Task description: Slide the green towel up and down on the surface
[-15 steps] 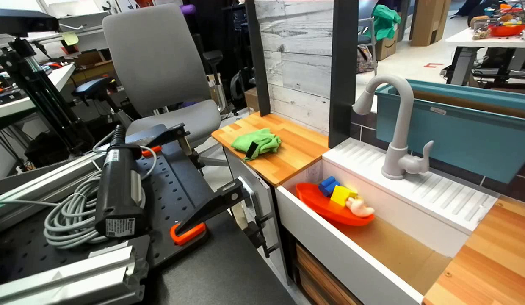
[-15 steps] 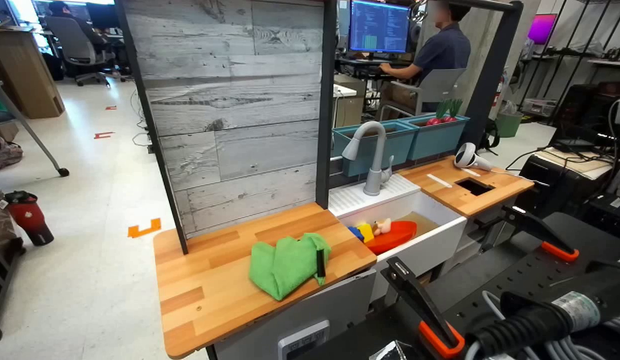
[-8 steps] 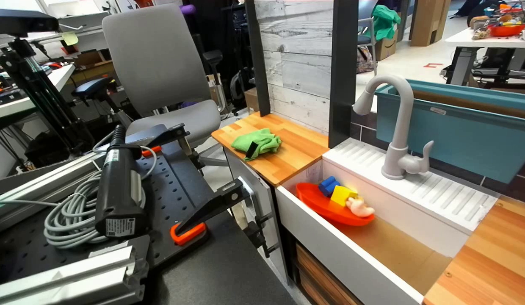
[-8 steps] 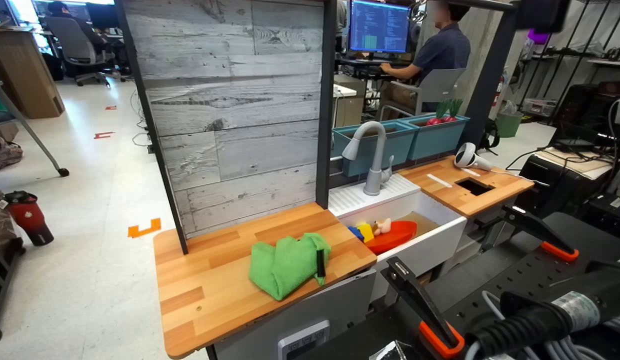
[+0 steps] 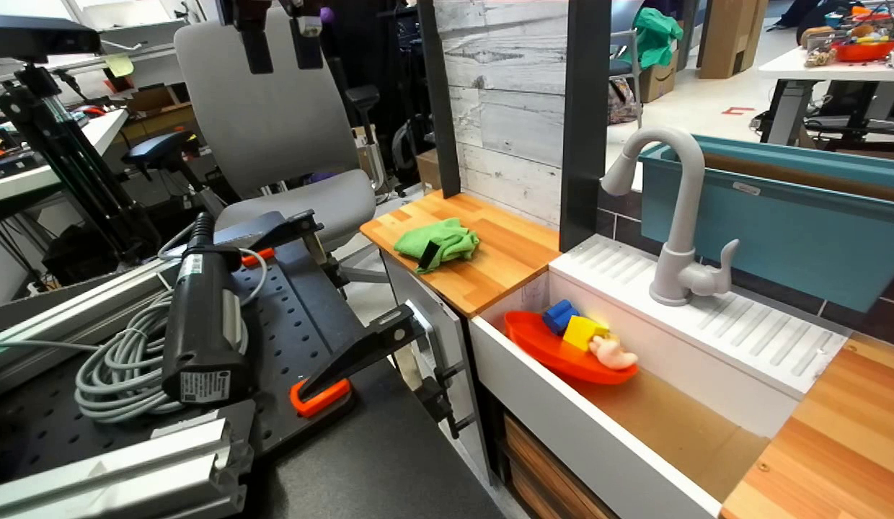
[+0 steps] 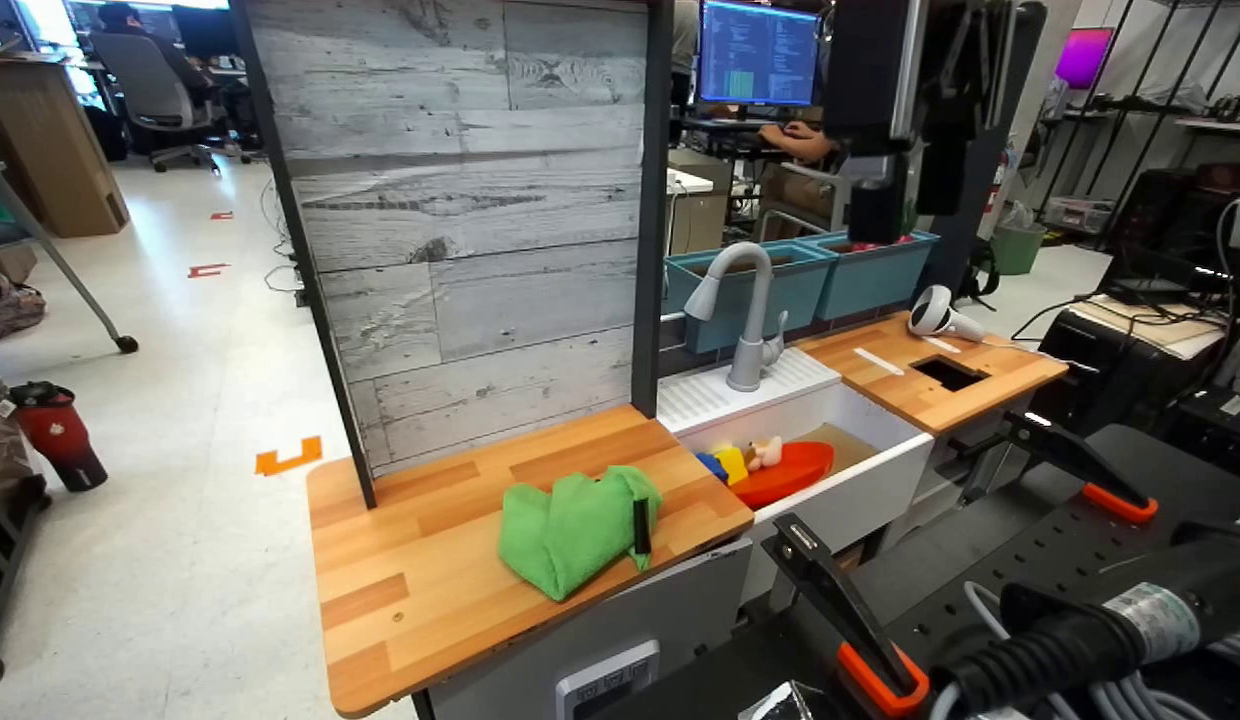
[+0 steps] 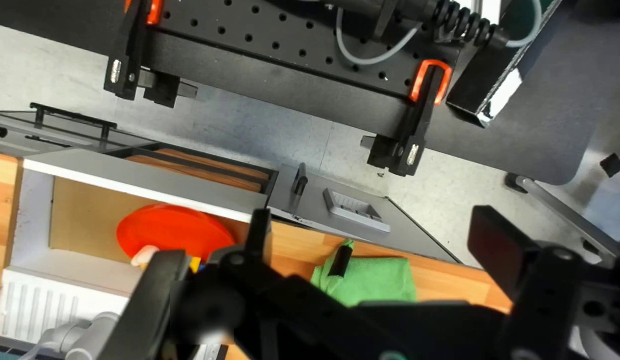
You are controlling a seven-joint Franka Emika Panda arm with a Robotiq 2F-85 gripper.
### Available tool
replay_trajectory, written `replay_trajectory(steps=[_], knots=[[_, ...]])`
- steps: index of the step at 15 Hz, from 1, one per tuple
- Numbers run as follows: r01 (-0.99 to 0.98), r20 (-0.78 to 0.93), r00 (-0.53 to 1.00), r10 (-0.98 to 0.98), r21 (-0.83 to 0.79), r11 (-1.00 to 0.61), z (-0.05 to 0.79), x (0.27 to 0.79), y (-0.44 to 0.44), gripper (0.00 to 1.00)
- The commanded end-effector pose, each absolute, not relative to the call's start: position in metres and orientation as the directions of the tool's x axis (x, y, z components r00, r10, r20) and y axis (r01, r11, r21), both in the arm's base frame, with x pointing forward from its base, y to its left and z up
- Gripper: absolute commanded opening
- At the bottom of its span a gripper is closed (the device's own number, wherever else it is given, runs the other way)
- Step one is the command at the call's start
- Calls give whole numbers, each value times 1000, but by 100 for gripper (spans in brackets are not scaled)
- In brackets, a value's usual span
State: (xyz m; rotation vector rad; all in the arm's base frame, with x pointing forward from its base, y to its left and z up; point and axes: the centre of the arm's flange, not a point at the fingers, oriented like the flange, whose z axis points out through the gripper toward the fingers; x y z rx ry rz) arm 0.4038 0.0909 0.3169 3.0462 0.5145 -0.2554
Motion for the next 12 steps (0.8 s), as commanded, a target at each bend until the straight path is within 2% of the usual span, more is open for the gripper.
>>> replay_trajectory(steps=[1,8,12], knots=[[318,-143,940,310,30,-948,315,404,93,100],[173,-53,984,171,35,-984,251,473,118,100],[144,-107,984,142,15,-989,191,503,130,100]])
